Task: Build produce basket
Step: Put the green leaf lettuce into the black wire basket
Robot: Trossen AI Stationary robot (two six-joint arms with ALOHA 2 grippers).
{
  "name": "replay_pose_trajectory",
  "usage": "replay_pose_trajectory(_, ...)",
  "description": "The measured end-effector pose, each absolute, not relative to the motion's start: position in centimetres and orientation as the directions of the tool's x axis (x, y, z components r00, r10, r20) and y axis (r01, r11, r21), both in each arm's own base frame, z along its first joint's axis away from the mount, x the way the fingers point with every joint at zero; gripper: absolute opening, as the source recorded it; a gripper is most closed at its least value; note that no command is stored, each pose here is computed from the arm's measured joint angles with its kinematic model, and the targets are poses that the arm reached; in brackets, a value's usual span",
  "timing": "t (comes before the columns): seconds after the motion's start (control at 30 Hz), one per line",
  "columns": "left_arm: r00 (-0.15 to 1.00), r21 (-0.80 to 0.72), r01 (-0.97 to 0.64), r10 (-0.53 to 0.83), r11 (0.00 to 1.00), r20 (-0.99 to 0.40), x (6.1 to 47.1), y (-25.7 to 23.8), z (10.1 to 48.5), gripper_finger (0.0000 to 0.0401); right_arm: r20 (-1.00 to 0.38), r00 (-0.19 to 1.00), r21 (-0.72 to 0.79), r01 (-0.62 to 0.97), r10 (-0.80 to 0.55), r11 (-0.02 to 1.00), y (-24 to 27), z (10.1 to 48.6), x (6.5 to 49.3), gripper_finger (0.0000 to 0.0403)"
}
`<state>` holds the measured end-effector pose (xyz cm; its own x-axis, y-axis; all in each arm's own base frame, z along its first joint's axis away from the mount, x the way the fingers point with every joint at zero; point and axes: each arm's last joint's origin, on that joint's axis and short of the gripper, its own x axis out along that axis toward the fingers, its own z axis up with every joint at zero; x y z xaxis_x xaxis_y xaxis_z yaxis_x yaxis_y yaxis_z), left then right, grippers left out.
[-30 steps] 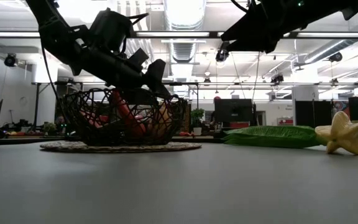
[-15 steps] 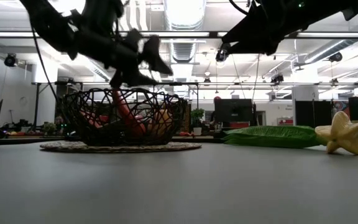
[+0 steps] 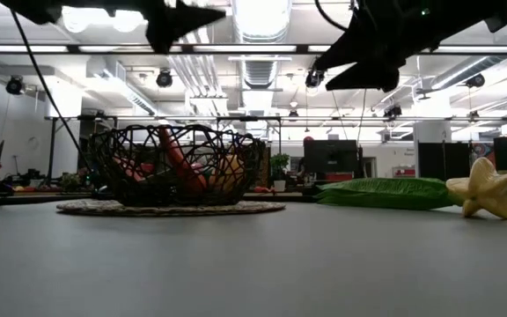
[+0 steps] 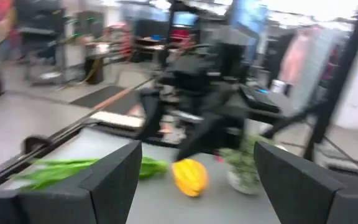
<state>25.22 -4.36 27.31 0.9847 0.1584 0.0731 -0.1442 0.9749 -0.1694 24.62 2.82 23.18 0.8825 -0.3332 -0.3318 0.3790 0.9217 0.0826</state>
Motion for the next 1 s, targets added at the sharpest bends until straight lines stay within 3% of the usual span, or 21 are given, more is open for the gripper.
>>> replay_pose_trajectory(0.3, 0.995, -0.007, 0.006, -0.005, 1.000, 0.095, 24.0, -8.4, 27.6, 0.0293, -0.386, 0.859, 0.210, 0.436, -0.336, 0.875, 2.9, 23.5, 25.3, 0.0326)
replay_pose_trajectory(0.63, 0.988, 0.007, 0.007, -0.008, 1.000, 0.151, 22.9, -8.2, 29.0, 0.0293, -0.490, 0.777, 0.142, 0.518, -0.395, 0.844, 1.5, 26.4, 25.9, 0.0326)
replay_pose_trajectory(0.8, 0.983, 0.014, 0.003, -0.005, 1.000, 0.184, 22.2, -7.9, 29.8, 0.0293, -0.613, 0.638, 0.098, 0.647, -0.466, 0.756, -0.9, 26.1, 25.4, 0.0326)
replay_pose_trajectory(1.0, 0.978, 0.037, -0.005, -0.003, 0.999, 0.206, 21.7, -7.7, 30.3, 0.0293, -0.762, 0.373, -0.029, 0.797, -0.530, 0.603, -4.7, 24.3, 24.5, 0.0326)
